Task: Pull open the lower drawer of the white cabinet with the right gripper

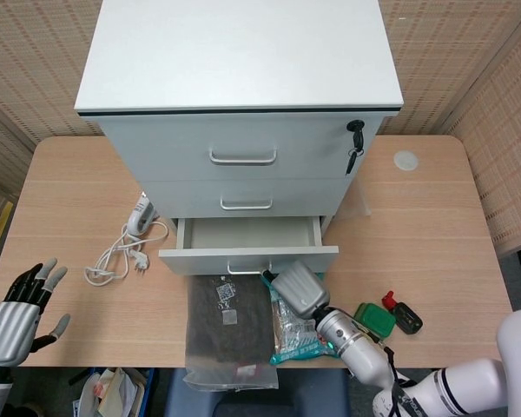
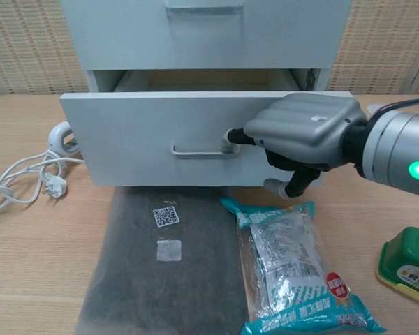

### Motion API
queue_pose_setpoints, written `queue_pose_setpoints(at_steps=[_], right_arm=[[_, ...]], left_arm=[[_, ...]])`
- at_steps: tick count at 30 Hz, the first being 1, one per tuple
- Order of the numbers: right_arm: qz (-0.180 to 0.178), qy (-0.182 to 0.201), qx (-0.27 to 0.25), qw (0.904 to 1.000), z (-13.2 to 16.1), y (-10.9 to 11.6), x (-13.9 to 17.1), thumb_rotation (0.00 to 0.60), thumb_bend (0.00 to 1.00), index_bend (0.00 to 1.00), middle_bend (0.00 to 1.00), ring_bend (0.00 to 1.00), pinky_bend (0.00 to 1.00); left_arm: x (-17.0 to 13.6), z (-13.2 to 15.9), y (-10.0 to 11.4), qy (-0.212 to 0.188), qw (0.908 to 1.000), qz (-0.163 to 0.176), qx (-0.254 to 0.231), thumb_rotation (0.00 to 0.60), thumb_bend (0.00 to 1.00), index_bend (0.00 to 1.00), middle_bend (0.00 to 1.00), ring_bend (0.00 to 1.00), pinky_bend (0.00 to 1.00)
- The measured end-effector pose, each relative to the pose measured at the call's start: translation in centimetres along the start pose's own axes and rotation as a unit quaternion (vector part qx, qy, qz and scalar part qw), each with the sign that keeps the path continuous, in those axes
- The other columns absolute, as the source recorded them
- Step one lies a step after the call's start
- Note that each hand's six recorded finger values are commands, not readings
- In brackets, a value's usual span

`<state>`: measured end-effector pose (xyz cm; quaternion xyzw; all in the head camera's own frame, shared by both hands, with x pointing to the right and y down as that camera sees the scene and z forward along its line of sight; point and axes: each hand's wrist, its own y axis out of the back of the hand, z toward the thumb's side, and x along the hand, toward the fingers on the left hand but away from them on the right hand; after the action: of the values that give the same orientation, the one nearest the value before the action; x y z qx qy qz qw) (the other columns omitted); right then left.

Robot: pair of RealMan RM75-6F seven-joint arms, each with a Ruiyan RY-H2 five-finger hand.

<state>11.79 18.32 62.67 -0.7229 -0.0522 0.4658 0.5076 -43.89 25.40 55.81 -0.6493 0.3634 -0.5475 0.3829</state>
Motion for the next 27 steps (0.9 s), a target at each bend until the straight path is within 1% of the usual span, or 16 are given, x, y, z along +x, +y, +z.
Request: queue_pose_setpoints(at_steps=[12, 27], right_arm=[[-0.001, 0.013, 0.011, 0.9999, 1.0, 0.0, 1.4, 0.6, 0.39, 0.16, 0.91, 0.94, 0.82], [0.002, 0.027, 0.012, 0.9996, 2.0, -0.3, 3.3, 0.6, 0.39, 0.16, 0.91, 0.94, 0.82]], left_arm=[[-0.2, 0.0, 0.0, -0.001, 1.0, 0.0, 0.0, 0.6, 0.32, 0.09, 0.0, 0.03, 0.11], [-0.3, 0.3, 0.0, -0.005, 1.0, -0.002, 0.0, 0.6, 0.32, 0.09, 0.0, 0.03, 0.11]])
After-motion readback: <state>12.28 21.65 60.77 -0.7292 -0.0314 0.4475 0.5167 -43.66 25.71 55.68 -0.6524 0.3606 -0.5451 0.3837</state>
